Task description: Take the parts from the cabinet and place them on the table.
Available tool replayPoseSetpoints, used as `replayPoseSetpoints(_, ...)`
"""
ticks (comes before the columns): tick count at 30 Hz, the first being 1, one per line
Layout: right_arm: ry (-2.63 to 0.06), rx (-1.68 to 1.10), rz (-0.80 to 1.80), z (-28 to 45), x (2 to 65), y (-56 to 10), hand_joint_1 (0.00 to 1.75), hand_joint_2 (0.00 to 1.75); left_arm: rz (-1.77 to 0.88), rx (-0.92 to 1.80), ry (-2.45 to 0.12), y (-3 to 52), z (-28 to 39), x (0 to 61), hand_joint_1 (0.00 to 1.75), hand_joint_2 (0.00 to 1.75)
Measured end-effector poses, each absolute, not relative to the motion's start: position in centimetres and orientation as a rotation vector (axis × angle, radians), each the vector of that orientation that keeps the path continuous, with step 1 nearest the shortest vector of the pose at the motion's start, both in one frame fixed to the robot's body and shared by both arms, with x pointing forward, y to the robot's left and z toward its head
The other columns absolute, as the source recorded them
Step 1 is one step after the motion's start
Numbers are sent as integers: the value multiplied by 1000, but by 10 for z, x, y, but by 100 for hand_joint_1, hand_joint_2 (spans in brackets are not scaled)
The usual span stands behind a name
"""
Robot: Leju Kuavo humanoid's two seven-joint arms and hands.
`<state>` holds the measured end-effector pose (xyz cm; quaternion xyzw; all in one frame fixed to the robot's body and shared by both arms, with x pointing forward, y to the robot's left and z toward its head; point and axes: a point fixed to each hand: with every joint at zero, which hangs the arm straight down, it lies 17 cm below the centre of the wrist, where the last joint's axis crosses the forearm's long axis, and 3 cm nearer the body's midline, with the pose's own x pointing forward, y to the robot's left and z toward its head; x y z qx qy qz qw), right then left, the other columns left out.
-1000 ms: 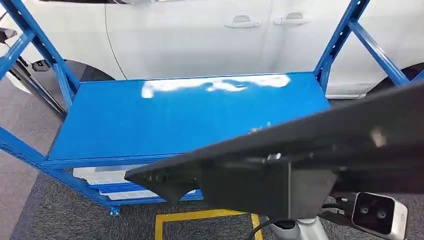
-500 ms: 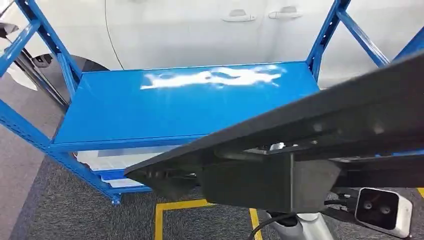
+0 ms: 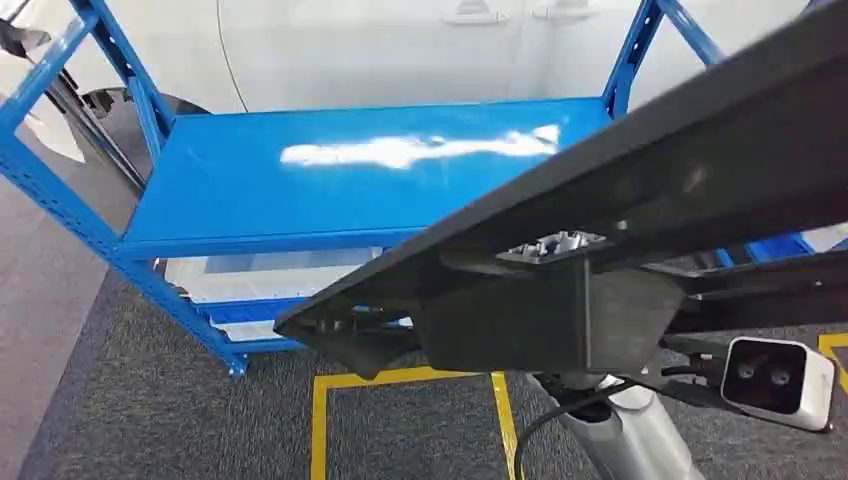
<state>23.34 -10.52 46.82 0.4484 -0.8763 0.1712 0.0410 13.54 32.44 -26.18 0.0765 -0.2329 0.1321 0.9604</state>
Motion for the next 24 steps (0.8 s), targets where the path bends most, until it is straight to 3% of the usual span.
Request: replayPoseSetpoints(24, -2590, 1497, 636, 461, 233, -102, 175, 175, 308, 147, -446, 306, -265, 128, 0, 175)
